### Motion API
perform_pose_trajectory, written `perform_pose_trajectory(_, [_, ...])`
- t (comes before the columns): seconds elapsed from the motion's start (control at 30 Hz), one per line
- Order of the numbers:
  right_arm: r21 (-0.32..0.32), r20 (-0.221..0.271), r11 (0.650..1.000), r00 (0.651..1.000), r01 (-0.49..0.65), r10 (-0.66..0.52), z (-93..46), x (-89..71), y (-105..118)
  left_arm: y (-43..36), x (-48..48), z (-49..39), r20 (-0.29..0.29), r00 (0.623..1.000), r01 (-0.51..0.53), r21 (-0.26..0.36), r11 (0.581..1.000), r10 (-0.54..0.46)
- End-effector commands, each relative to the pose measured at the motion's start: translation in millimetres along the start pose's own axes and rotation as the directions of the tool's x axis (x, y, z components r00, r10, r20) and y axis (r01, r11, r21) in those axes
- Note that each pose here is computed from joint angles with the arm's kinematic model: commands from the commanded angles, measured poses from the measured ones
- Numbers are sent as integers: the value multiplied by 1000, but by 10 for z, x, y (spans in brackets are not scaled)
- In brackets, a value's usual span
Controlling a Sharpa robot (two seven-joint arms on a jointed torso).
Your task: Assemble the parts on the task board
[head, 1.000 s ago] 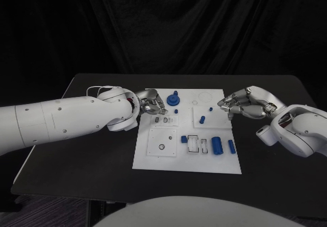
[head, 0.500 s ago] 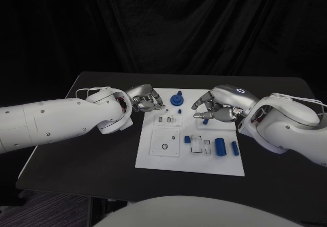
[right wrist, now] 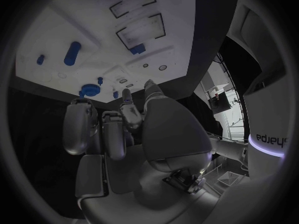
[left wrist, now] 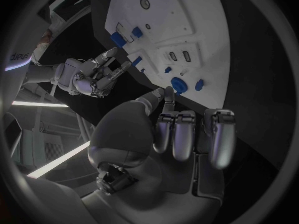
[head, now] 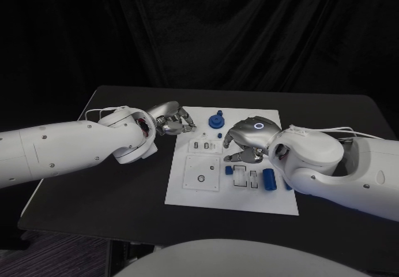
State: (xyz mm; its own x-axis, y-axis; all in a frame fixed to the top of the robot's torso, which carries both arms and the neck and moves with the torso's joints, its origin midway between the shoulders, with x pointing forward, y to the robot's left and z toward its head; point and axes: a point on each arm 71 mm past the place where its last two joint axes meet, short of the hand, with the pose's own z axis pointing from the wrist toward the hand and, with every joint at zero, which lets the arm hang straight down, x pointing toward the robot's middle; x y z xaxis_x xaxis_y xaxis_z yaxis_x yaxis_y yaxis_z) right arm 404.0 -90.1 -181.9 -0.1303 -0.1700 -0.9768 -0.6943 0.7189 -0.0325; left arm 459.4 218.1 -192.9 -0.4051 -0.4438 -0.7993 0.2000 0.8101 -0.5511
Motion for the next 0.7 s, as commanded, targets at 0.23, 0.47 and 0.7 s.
perform_pose_trajectory(0.23, [75, -134, 986, 982, 146, -135, 67, 178, 71, 17, 52, 8, -23, 1000, 1, 2, 1000, -1])
perform_pose_trajectory(0.47, [64, -158, 986, 977, 152, -140, 86, 234, 122, 33, 110, 8, -46, 999, 2, -8, 1000, -2])
perform_pose_trajectory(0.7, [54, -169, 987, 976, 149, -138, 101, 280, 144, 45, 149, 12, -60, 998, 2, -13, 1000, -3])
